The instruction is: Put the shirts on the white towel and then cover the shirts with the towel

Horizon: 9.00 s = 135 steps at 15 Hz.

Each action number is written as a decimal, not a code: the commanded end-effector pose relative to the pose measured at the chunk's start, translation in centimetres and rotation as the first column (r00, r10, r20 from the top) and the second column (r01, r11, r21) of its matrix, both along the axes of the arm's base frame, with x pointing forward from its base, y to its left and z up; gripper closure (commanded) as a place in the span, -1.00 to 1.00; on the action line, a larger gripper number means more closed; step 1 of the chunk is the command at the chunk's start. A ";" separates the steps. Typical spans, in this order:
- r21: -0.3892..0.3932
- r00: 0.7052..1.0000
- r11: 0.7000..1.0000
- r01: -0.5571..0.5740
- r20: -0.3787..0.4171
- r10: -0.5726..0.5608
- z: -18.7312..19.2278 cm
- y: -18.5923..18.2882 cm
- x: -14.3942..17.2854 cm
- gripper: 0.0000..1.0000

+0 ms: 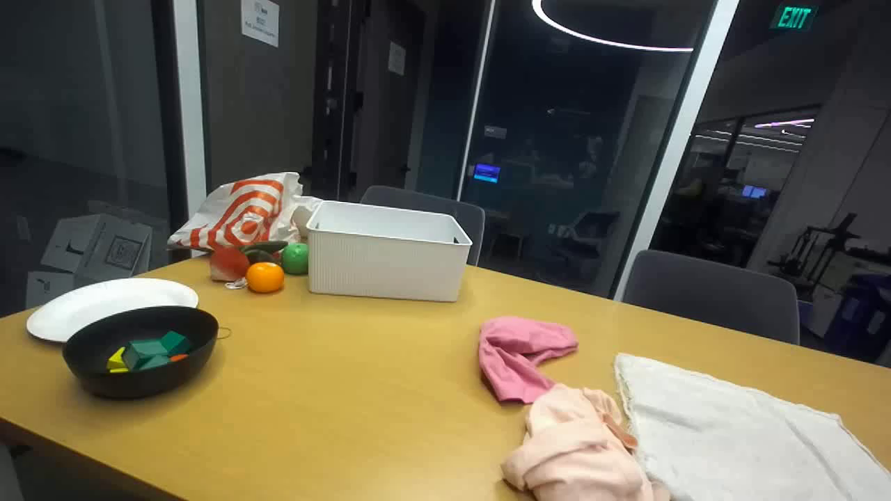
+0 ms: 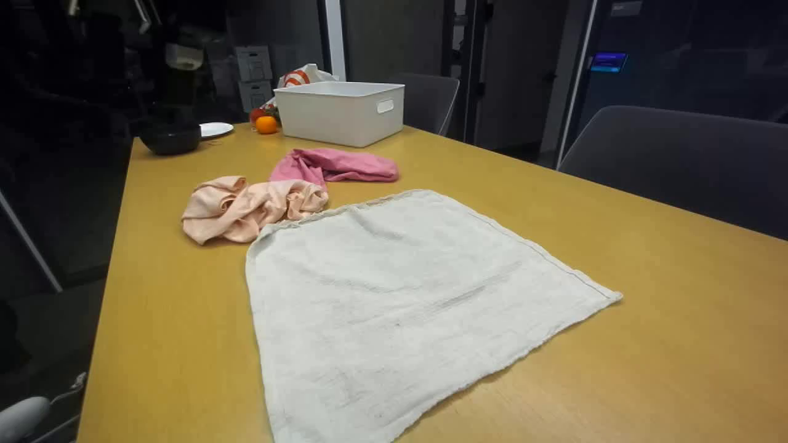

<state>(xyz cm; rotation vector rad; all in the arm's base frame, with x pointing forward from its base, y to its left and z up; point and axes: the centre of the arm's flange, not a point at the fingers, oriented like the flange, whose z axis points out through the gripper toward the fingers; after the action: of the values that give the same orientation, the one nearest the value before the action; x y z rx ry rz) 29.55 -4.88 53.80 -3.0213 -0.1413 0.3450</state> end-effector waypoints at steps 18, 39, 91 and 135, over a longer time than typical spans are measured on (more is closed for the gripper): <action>-0.115 0.871 0.866 -0.487 0.013 0.492 -8.8 20.4 12.1 -1.00; 0.214 0.623 0.592 -0.777 0.124 0.772 -24.2 28.3 17.0 -0.46; 0.052 0.991 0.999 0.010 0.136 -0.017 -19.4 -4.8 18.6 0.94; -0.059 0.707 0.814 -0.577 0.463 0.535 -17.1 27.6 36.8 -1.00</action>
<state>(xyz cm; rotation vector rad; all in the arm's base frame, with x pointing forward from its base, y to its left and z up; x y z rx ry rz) 60.64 20.34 37.02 -2.8301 -1.0683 -0.2538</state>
